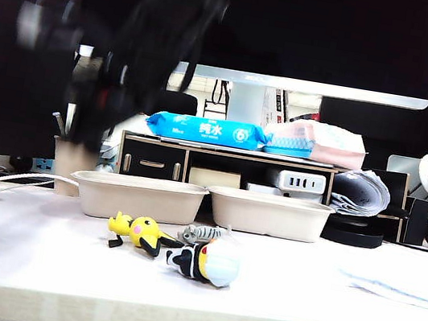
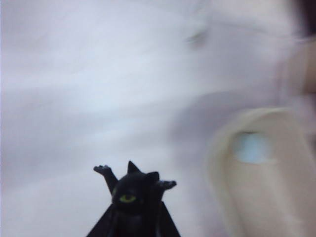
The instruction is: Put the dolls with similar sizes into the same paper box, while dolls with different sizes go into separate paper boxes.
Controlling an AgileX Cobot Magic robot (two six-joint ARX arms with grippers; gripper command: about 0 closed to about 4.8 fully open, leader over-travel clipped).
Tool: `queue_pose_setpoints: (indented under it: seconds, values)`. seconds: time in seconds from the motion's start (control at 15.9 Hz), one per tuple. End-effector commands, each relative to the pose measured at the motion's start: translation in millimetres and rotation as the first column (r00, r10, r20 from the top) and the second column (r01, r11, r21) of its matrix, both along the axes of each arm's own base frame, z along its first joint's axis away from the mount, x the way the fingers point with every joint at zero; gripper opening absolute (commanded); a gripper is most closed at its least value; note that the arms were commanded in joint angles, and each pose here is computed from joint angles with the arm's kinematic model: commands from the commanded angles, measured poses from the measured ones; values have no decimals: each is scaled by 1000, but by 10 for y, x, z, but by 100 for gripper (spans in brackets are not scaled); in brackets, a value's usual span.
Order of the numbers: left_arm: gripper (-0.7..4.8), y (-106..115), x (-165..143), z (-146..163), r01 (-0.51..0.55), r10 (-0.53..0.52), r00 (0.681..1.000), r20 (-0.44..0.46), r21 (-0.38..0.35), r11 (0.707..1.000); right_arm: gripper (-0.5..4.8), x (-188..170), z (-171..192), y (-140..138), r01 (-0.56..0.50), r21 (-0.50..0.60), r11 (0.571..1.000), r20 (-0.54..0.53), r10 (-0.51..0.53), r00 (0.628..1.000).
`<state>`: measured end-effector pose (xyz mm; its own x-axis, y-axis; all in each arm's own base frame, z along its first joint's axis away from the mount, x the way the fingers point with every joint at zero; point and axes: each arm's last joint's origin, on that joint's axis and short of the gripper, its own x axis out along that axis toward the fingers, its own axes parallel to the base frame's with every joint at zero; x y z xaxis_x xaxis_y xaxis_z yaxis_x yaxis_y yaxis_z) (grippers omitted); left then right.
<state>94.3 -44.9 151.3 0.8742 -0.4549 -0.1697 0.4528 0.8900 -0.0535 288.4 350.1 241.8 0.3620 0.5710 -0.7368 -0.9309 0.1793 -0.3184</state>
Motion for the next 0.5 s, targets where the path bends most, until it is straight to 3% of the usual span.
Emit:
queue_pose_setpoints:
  seconds: [0.06, 0.31, 0.5]
  values:
    - [-5, 27, -54, 109, 0, 6, 993, 115, -57, 998, 62, 269, 224, -270, 160, 37, 986, 117, -164, 980]
    - [-5, 31, -65, 133, 3, 7, 990, 141, -69, 998, 62, 802, 267, -832, 397, 73, 915, 173, -404, 898]
    - [-5, 32, -64, 131, 2, 7, 990, 139, -68, 998, 62, 1164, 267, -1305, 549, 151, 822, 155, -568, 808]
